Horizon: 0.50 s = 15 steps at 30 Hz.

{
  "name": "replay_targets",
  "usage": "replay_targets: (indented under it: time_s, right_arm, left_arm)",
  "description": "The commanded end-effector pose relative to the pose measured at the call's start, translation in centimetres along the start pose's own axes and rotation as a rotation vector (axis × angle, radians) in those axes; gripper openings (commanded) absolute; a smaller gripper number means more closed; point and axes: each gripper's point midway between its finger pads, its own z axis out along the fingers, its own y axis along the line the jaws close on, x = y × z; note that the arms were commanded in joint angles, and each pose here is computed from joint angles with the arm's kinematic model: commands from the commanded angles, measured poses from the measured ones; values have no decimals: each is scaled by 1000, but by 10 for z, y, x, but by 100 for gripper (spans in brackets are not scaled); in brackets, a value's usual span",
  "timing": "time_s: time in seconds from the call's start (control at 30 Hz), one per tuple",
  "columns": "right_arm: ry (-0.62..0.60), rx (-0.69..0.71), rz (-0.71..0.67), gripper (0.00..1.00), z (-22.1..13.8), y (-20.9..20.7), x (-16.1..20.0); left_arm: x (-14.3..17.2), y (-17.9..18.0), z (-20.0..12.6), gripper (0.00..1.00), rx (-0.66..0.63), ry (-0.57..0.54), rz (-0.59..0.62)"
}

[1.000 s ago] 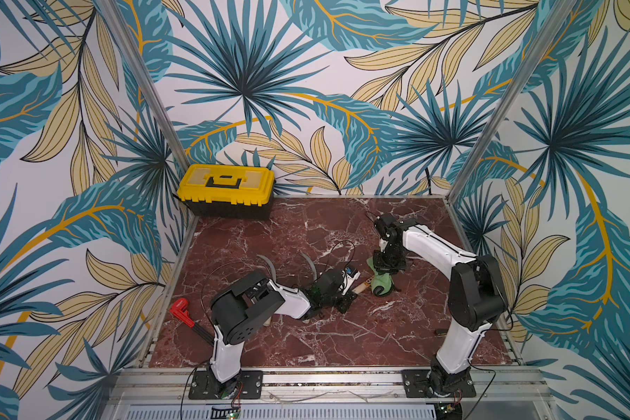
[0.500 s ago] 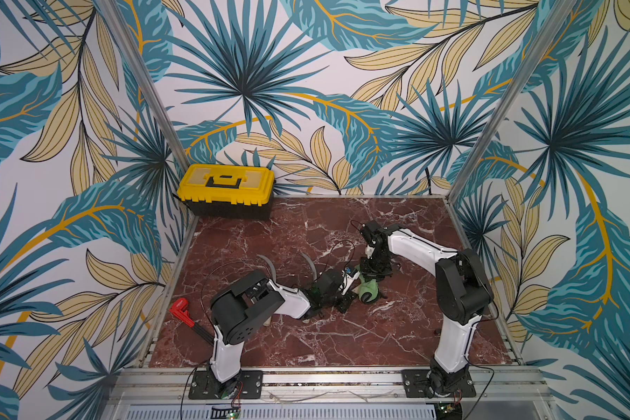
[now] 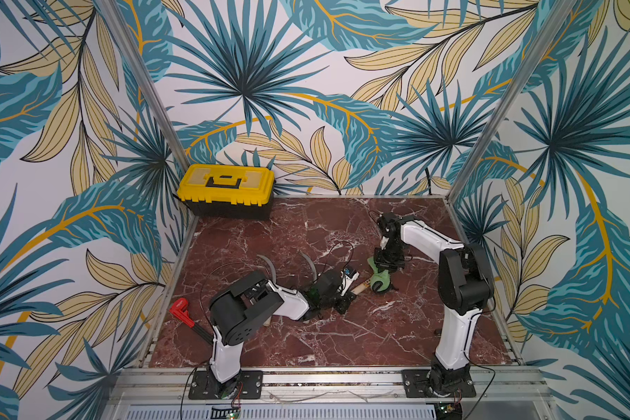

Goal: Wipe small sickles with rags
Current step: Wipe the small sickle at the center of the board.

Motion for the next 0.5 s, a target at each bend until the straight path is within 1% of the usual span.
replay_targets:
  time_s: [0.0,0.07,0.17,0.23,0.4,0.47]
  right_arm:
    - [5,35,-38,19,-2,-5,2]
    - [-10,1,-38,19,-11,0,5]
    - [-41,-34,-31,19,-25,2,12]
    - [-65,-46,-23,19,-35,0,18]
    - [-111,-82,-11,20,-52,-3,36]
    - [-124,-84,-10,21,-56,-6,43]
  left_arm:
    - [20,7,-8,0,-24,63,-33]
    - [18,9,-11,1,-40,55,-36]
    - [16,9,-15,16,-43,47,-33]
    - [14,8,-17,24,-38,43,-32]
    - [6,5,-19,39,-28,26,-32]
    - [4,4,-17,41,-26,39,-28]
